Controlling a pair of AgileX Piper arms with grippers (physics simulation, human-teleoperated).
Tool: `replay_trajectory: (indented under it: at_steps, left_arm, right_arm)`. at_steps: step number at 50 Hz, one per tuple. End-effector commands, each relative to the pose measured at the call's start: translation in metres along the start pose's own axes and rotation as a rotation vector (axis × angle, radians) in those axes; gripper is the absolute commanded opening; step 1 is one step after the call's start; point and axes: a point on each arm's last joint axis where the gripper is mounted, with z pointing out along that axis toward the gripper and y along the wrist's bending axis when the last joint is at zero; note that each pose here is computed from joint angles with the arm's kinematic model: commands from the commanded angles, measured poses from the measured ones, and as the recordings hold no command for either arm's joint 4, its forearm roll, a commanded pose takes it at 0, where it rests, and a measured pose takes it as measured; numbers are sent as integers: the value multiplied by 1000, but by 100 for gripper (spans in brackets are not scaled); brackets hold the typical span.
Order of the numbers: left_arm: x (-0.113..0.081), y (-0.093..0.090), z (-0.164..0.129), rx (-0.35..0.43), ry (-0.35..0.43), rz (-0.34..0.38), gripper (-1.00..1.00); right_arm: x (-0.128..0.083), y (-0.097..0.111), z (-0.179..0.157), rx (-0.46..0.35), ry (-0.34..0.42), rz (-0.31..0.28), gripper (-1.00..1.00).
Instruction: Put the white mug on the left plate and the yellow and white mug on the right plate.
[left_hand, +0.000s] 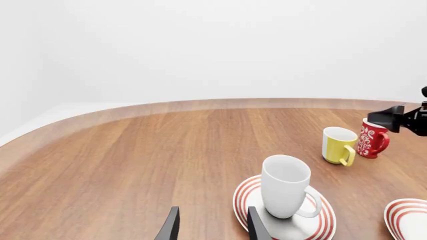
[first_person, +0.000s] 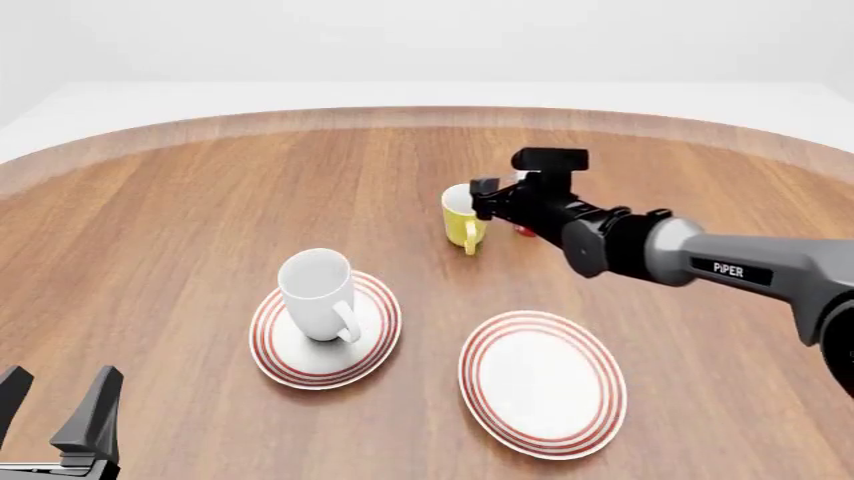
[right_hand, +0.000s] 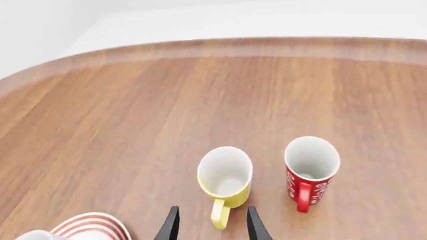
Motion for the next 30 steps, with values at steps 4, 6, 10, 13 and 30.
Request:
replay_trajectory:
  at_steps: [4,6,10,13,30]
  left_arm:
    - [0,0,0,0,0,0,100]
    - [0,0,0,0,0,0,100]
    - [0,0,0,0,0,0,100]
    - [0,0,0,0,0,0,100]
    - [0,0,0,0,0,0,100]
  right_arm:
    - [7,1,16,3,36,4,100]
    - [9,1,18,2,41,4,100]
    - [10,1,20,4,47,6,100]
    - [10,1,21,4,49,8,100]
    - [15,-4,30,19,76,13,100]
